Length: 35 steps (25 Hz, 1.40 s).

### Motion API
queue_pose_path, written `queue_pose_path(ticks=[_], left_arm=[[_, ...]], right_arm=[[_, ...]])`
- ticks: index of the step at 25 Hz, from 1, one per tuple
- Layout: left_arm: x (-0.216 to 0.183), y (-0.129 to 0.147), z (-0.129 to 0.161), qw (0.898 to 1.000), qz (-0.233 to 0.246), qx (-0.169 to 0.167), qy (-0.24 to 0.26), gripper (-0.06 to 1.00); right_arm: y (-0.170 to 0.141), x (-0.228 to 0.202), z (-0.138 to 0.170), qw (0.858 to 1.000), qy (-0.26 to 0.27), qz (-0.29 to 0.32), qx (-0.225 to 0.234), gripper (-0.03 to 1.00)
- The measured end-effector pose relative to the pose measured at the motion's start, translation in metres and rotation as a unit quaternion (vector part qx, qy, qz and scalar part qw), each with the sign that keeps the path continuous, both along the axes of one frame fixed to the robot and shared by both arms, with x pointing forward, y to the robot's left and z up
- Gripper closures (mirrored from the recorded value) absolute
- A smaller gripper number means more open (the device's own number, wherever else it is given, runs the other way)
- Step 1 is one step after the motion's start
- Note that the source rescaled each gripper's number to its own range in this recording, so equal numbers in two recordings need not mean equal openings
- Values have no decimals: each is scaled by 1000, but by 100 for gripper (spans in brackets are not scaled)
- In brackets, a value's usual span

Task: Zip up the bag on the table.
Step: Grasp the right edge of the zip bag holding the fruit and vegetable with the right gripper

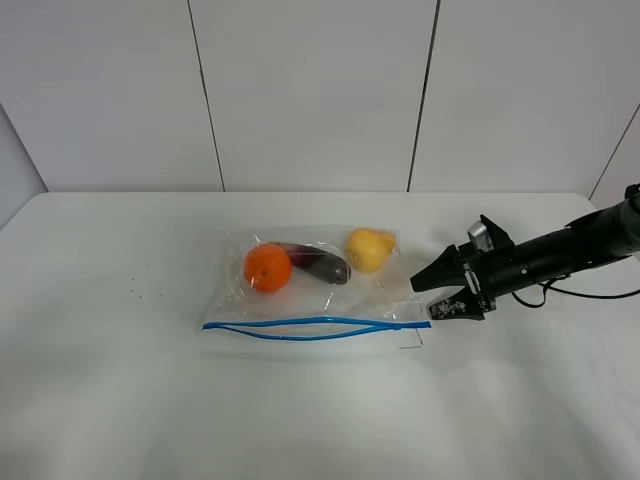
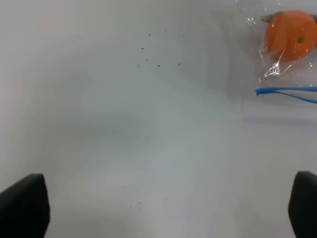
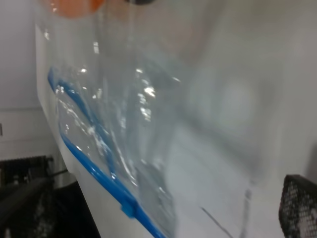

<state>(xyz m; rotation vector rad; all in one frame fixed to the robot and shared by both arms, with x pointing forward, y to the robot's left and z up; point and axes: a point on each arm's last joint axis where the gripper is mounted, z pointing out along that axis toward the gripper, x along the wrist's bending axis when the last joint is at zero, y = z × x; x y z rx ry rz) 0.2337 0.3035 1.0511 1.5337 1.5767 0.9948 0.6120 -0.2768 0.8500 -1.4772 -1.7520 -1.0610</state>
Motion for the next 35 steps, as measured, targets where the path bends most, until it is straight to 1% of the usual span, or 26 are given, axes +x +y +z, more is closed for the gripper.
queue_pose_path(ticks=[4,9,19,20,24,26,28,32,35], left_arm=[[0,0,0,1000,0,0,0,-6],[0,0,0,1000,0,0,0,-6],[0,0,0,1000,0,0,0,-6],[0,0,0,1000,0,0,0,-6],[0,0,0,1000,0,0,0,-6],[0,0,0,1000,0,0,0,-6],[0,0,0,1000,0,0,0,-6],[0,0,0,1000,0,0,0,-6],[0,0,0,1000,0,0,0,-6]], right_arm=[[18,8,7,1000,-17,18,3,-3],[38,9,9,999,-19,37,6,-3],[41,8,9,999,-1,32,7,-3],[41,8,9,999,0,31,7,-1],[40,7,8,999,9,34,2,18],[40,6,8,999,14,38,-4,24],[39,5,7,999,18,41,-7,27],[39,5,7,999,24,41,-10,30],[39,5,7,999,24,41,-10,36]])
